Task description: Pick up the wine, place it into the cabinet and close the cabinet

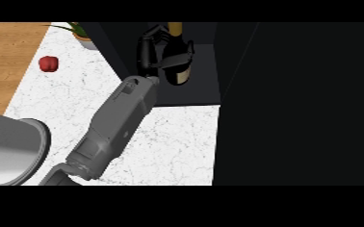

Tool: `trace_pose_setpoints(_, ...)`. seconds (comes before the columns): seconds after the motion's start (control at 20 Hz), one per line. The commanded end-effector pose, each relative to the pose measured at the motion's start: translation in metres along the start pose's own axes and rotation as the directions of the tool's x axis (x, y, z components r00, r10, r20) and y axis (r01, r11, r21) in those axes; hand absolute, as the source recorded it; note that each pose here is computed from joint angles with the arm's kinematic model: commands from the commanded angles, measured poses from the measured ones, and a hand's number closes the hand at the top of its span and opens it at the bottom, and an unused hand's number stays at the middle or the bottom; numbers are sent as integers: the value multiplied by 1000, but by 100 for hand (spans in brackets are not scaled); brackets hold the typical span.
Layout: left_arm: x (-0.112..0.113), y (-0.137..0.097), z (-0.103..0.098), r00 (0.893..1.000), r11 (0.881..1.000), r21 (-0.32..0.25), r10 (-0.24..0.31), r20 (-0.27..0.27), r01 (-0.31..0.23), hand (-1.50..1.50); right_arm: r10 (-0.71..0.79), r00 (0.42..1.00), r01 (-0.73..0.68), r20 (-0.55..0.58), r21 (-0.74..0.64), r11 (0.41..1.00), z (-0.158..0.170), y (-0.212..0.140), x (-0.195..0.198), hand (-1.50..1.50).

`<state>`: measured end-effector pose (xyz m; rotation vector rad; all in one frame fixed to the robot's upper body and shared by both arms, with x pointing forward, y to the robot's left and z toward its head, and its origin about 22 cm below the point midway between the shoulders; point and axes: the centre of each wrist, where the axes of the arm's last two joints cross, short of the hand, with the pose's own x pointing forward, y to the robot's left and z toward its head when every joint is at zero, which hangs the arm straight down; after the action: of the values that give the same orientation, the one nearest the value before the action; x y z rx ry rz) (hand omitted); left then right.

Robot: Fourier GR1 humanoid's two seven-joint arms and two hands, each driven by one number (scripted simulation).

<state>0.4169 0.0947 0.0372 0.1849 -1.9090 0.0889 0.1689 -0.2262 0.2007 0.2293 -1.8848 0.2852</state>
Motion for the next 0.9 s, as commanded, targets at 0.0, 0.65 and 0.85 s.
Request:
trace_pose_setpoints(0.0,8,-8,-6,1000,1000,19,2,6,-2,150,-38,998,36,50,40,999,25,10,12,-150)
trace_pose_setpoints(0.65,6,8,-26,983,984,95,158,-92,-150,150,-34,998,30,53,60,998,15,8,16,-150)
trace_pose_setpoints(0.85,-6,6,-15,981,981,111,168,-95,-157,150,-40,997,35,67,64,997,4,17,9,-150)
